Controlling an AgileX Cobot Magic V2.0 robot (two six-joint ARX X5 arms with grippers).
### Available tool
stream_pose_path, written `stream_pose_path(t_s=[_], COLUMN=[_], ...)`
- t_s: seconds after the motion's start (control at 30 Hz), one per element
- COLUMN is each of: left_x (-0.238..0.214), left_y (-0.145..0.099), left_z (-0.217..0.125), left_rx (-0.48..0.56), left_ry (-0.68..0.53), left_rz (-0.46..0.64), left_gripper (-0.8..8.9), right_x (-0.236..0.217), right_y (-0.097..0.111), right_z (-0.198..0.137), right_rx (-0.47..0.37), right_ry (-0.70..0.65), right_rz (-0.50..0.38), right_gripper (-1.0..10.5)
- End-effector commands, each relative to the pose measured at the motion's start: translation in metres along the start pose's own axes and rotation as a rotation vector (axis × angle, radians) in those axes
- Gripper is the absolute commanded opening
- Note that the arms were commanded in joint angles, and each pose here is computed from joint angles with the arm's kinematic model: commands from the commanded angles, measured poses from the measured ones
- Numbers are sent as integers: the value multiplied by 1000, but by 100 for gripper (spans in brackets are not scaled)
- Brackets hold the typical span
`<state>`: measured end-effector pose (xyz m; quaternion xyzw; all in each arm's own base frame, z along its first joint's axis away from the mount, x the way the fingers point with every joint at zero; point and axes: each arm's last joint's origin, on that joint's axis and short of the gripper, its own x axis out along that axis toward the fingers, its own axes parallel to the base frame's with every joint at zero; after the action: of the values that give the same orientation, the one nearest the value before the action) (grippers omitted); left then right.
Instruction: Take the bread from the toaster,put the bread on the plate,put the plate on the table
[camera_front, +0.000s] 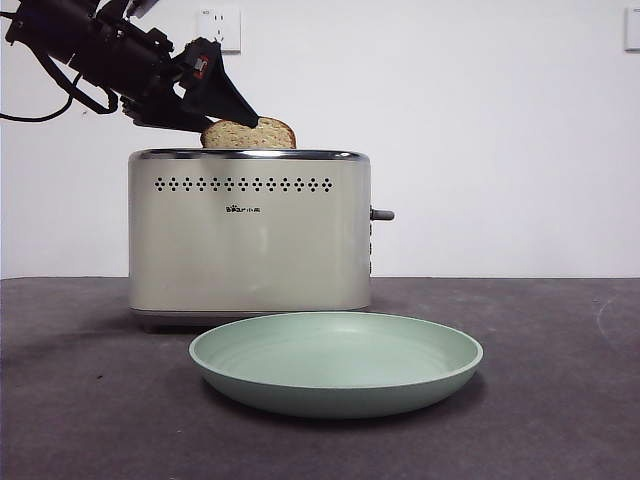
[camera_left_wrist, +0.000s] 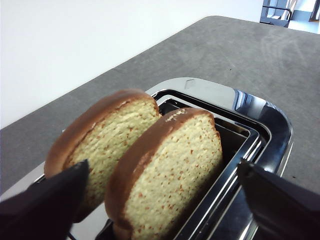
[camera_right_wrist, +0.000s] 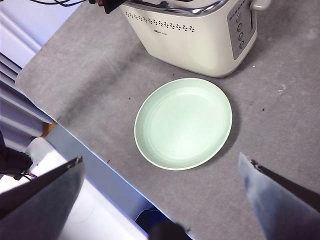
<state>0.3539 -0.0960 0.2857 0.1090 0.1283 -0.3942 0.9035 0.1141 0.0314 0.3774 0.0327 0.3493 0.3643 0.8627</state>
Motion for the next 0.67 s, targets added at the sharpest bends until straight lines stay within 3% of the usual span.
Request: stream_pose_path(t_s=[0.03,0.43,0.67], left_x=[2,2,2], left_y=[-2,-3,-3], left_z=[-3,-6,-5], left_rx=[-1,-20,-14], left_ry=[20,49,40], left_rz=[-13,-23,-20], left_gripper=[268,-13,-8], right_x=[0,0,0], right_y=[0,0,0], right_z=[1,0,0], right_rx=[-3,-2,-2], right_ry=[-4,-3,-3], right_rz=[2,2,2], right_gripper=[596,596,595])
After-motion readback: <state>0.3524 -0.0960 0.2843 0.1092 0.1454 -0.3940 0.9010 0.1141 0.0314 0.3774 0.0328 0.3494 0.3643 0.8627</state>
